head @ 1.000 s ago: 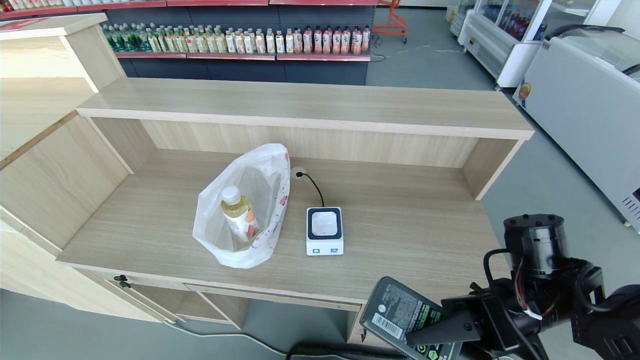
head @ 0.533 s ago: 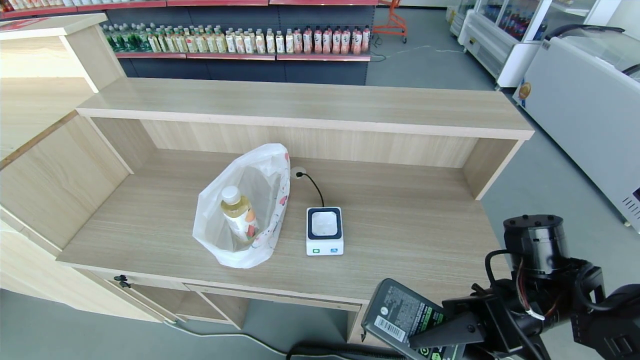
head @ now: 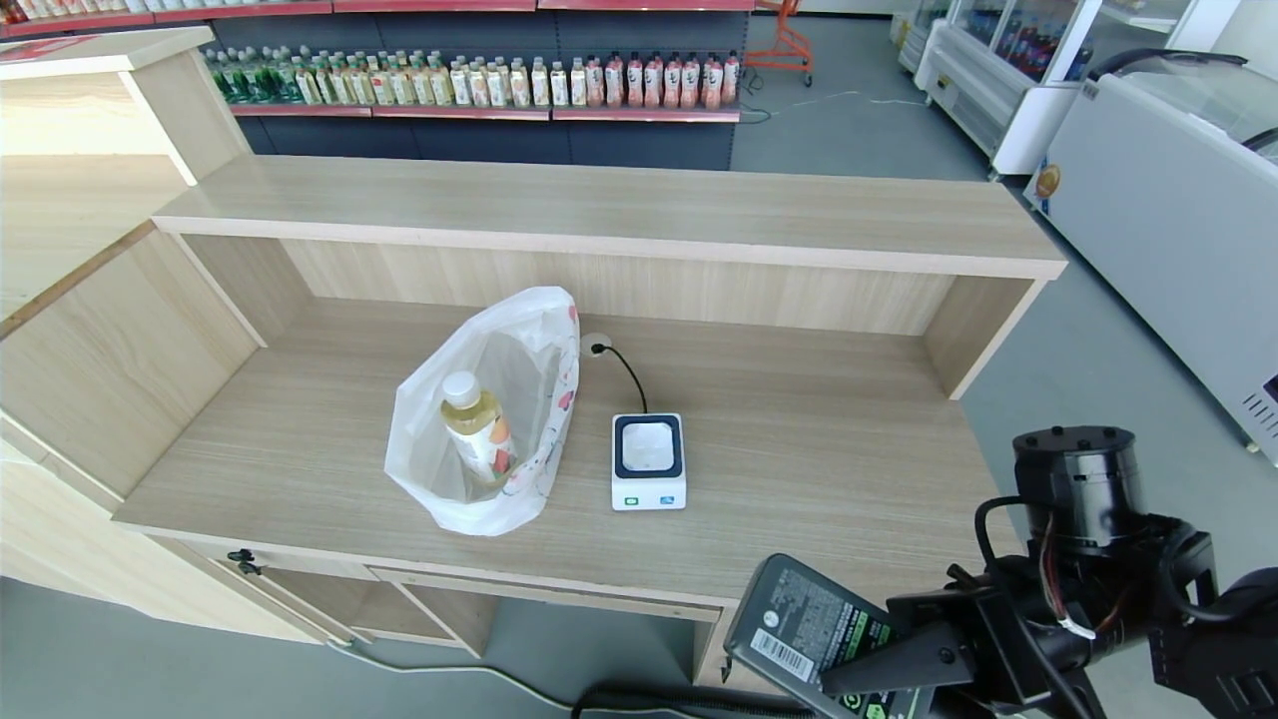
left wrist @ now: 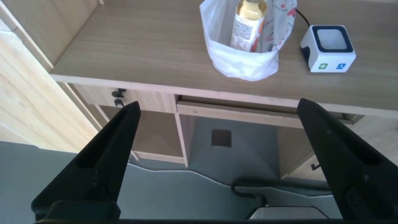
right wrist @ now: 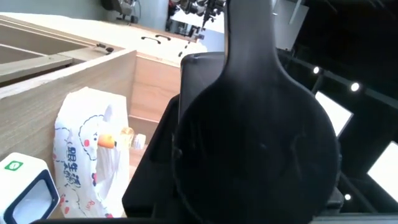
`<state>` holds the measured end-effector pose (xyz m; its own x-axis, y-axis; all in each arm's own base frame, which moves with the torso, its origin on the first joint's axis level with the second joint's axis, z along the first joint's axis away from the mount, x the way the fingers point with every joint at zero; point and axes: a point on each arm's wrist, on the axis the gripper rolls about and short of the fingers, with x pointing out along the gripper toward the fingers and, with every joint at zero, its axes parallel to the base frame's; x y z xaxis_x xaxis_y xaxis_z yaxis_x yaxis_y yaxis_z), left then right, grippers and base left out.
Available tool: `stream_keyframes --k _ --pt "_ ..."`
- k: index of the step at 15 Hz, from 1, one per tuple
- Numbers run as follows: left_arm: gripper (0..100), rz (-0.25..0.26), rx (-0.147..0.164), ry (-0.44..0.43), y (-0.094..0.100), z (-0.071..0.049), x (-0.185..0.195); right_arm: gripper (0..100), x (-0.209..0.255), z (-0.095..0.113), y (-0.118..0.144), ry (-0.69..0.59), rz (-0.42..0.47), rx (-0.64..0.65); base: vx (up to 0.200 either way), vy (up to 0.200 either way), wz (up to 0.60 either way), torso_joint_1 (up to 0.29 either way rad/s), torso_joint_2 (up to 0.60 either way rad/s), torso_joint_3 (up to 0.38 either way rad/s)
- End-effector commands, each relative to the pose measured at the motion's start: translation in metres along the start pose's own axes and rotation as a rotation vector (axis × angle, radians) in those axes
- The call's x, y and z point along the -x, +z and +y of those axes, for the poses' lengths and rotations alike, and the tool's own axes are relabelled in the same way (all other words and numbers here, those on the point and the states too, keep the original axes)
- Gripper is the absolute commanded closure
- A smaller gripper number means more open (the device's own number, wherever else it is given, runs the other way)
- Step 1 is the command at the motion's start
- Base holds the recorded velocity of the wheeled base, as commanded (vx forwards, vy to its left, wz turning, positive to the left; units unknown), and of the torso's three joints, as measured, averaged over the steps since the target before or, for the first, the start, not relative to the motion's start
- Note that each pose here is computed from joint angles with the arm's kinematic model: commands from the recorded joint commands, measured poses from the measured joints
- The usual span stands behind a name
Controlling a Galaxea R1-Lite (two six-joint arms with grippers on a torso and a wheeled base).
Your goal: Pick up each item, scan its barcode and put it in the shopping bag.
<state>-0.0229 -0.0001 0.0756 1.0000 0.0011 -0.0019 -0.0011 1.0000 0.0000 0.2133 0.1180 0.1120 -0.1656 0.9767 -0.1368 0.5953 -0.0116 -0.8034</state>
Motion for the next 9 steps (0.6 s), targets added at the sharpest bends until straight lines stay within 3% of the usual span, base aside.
stream_keyframes --k 1,2,3,6,8,9 --pt "0 0.0 0.0 0.0 0.0 0.0 0.0 100 0.0 -0.006 -0.002 0.002 0.004 -0.014 0.0 0.0 0.0 0.0 0.0 0.0" --pt "0 0.0 0.0 0.0 0.0 0.0 0.0 100 0.004 -0.019 -0.007 0.015 0.016 -0.2 0.0 0.0 0.0 0.0 0.0 0.0" --pt "0 0.0 0.0 0.002 0.0 0.0 0.0 100 0.017 -0.032 -0.011 0.075 0.103 -0.29 0.0 0.0 0.0 0.0 0.0 0.0" --pt "0 0.0 0.0 0.0 0.0 0.0 0.0 100 0.102 -0.07 -0.006 0.22 0.7 -0.7 0.0 0.0 0.0 0.0 0.0 0.0" --pt "0 0.0 0.0 0.002 0.0 0.0 0.0 100 0.118 -0.071 -0.005 0.109 0.871 -1.047 0.0 0.0 0.0 0.0 0.0 0.0" --pt "0 0.0 0.0 0.0 0.0 0.0 0.0 100 0.12 -0.073 -0.01 0.064 0.932 -1.142 0.0 0.0 0.0 0.0 0.0 0.0"
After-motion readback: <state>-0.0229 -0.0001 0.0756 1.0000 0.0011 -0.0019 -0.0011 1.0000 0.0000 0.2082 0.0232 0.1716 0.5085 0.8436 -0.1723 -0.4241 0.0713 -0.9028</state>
